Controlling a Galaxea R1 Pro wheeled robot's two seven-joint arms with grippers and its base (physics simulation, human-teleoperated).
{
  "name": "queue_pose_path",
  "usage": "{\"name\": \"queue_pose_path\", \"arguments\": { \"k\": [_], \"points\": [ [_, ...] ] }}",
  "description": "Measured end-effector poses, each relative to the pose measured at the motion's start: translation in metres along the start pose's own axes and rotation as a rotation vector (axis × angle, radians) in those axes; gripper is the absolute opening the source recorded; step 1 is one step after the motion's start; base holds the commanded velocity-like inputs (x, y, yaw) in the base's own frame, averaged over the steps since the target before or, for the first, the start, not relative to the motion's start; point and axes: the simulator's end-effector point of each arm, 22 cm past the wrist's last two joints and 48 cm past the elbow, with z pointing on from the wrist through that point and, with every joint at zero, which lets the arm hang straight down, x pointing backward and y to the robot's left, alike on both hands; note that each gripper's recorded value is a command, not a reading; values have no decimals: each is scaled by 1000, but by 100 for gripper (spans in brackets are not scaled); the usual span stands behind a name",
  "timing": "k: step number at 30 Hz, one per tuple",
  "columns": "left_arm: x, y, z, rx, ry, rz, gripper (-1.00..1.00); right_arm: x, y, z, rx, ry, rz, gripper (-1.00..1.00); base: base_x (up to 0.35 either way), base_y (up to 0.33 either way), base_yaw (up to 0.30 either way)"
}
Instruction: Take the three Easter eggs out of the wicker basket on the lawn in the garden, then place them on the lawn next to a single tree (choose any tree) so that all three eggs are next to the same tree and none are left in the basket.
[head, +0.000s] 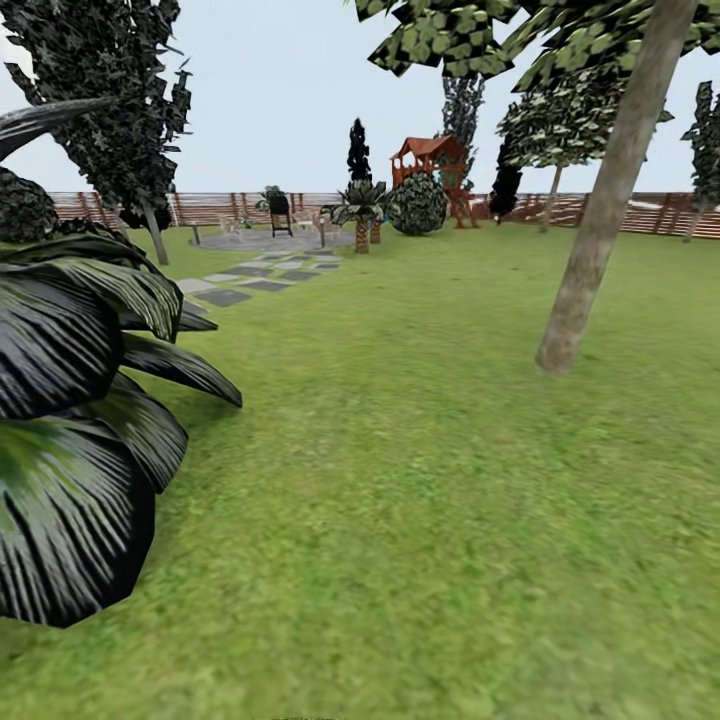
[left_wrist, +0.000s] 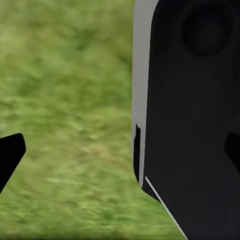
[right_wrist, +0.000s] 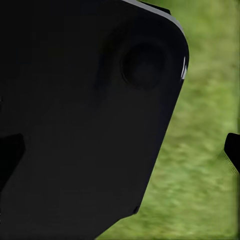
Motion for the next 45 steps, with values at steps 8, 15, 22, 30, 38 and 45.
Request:
{"name": "queue_pose_path", "arguments": {
  "k": [8, 15, 22, 30, 38, 45],
  "points": [
    [2, 0, 0, 0, 5, 0, 100, 2, 0, 0, -1, 5, 0, 100, 0, 0, 275],
    [3, 0, 0, 0, 8, 1, 100, 3, 1, 0, -2, 8, 0, 100, 0, 0, 275],
    [4, 0, 0, 0, 12, 2, 100, 5, 1, 0, -3, 12, 0, 100, 0, 0, 275],
    [6, 0, 0, 0, 16, 2, 100, 6, 1, 0, -3, 16, 0, 100, 0, 0, 275],
    [8, 0, 0, 0, 21, 3, 100, 8, 2, 0, -4, 20, 0, 100, 0, 0, 275],
    [9, 0, 0, 0, 24, 2, 100, 9, 2, 0, -5, 23, 0, 100, 0, 0, 275]
  ]
}}
